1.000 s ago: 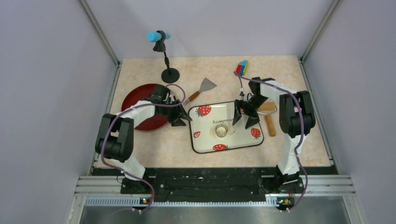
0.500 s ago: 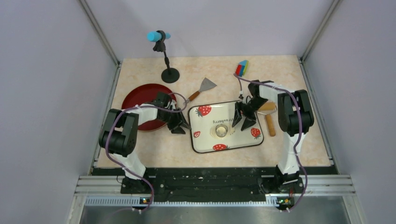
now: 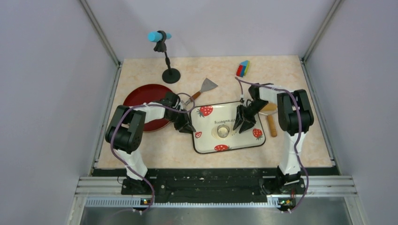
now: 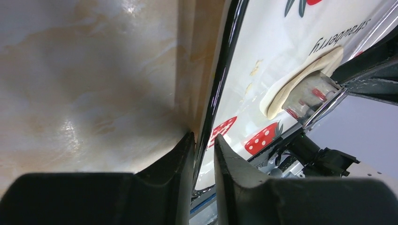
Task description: Roll out the dumpling wrappers from the dough
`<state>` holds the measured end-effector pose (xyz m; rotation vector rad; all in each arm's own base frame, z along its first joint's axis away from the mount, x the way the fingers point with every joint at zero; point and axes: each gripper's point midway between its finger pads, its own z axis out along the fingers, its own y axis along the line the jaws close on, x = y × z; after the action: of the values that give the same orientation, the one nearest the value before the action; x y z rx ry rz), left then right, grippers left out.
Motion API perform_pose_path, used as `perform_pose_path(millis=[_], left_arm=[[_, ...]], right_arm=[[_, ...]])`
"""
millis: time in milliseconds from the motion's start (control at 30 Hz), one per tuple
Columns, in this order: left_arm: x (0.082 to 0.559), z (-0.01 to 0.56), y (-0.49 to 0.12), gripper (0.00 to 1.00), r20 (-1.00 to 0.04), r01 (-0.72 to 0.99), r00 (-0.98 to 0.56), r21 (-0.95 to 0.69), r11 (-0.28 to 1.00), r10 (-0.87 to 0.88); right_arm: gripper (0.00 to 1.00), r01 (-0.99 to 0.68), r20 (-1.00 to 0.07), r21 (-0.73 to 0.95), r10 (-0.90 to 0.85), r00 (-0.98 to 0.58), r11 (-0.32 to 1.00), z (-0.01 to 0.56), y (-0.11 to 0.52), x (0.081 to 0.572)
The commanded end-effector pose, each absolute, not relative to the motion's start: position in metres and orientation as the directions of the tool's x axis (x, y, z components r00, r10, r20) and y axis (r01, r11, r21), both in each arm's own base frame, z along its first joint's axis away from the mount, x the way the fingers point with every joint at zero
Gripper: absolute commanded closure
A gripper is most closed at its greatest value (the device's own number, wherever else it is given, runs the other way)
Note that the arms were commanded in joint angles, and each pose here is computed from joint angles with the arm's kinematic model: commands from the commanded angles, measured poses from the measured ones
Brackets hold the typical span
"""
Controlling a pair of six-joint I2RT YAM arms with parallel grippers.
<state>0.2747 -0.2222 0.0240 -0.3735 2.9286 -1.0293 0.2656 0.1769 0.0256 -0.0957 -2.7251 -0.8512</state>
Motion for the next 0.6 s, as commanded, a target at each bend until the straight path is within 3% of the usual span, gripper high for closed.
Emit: perform_pose_path(millis=[0, 567], left_arm=[[0.275, 0.009, -0.221, 0.75, 0.042, -0.194, -0.977, -0.581, 0.79, -0.209], [0.279, 0.008, -0.224, 0.89, 0.047, -0.188, -0.979, -0.583, 0.79, -0.199]], right_arm=[[0.59, 0.095, 0.217, 0.463, -0.009, -0.976, 0.881, -0.013, 0.167, 0.287], [0.67, 0.087, 0.235, 0.485, -0.034, -0.971, 0.87, -0.025, 0.185, 0.3]])
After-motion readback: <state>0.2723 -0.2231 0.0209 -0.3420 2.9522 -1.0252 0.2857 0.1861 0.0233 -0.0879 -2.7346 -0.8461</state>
